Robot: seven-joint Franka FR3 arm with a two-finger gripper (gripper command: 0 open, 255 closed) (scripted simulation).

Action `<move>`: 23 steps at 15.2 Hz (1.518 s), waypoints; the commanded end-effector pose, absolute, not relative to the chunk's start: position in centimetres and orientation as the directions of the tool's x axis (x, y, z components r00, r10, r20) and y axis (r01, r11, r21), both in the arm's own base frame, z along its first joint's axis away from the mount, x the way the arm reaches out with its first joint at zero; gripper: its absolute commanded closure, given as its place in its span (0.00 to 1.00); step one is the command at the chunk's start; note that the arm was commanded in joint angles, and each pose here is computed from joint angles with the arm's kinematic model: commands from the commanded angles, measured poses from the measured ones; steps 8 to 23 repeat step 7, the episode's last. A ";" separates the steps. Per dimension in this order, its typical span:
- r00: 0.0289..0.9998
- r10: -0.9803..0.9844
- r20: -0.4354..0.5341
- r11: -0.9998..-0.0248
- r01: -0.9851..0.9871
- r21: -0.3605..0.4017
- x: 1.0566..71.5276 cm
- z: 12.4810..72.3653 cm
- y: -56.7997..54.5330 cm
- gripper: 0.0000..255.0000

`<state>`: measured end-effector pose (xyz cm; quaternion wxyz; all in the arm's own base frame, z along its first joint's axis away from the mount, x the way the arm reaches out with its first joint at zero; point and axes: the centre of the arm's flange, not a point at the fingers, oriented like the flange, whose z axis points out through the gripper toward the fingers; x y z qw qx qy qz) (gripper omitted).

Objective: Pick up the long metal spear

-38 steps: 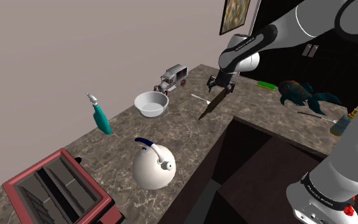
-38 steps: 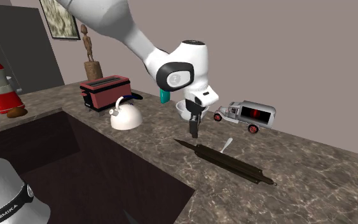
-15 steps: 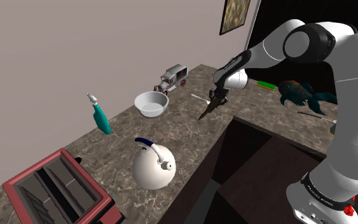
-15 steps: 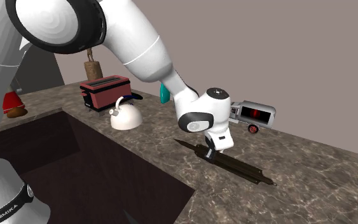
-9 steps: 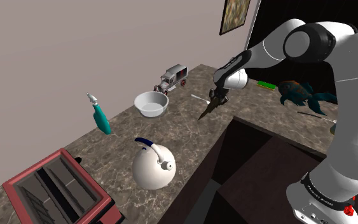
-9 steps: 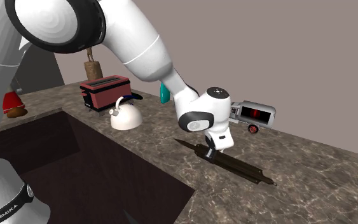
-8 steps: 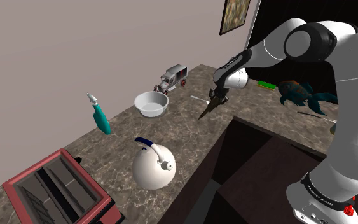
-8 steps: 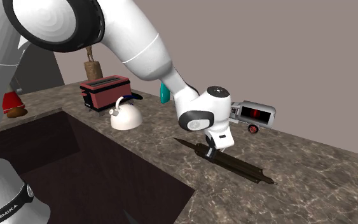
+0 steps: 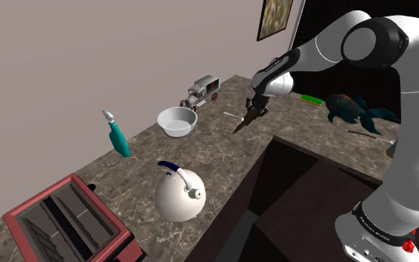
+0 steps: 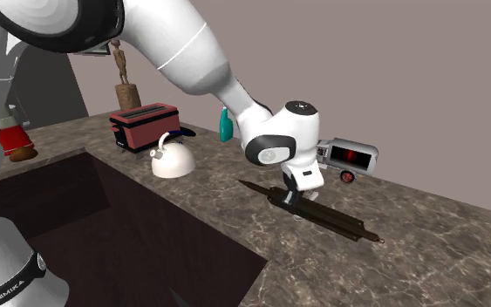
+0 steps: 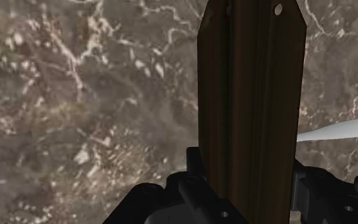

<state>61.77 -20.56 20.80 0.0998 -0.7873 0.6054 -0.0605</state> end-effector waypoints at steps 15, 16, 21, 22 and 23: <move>0.260 -0.965 -0.025 -0.247 -0.941 -0.231 61.7 24.1 -20.6 1.00; 0.260 -0.965 -0.025 -0.247 -0.941 -0.231 61.7 24.1 -20.6 1.00; 0.260 -0.965 -0.025 -0.247 -0.941 -0.231 61.7 24.1 -20.6 1.00; 0.260 -0.965 -0.025 -0.247 -0.941 -0.231 61.7 24.1 -20.6 1.00; 0.260 -0.965 -0.025 -0.247 -0.941 -0.231 61.7 24.1 -20.6 1.00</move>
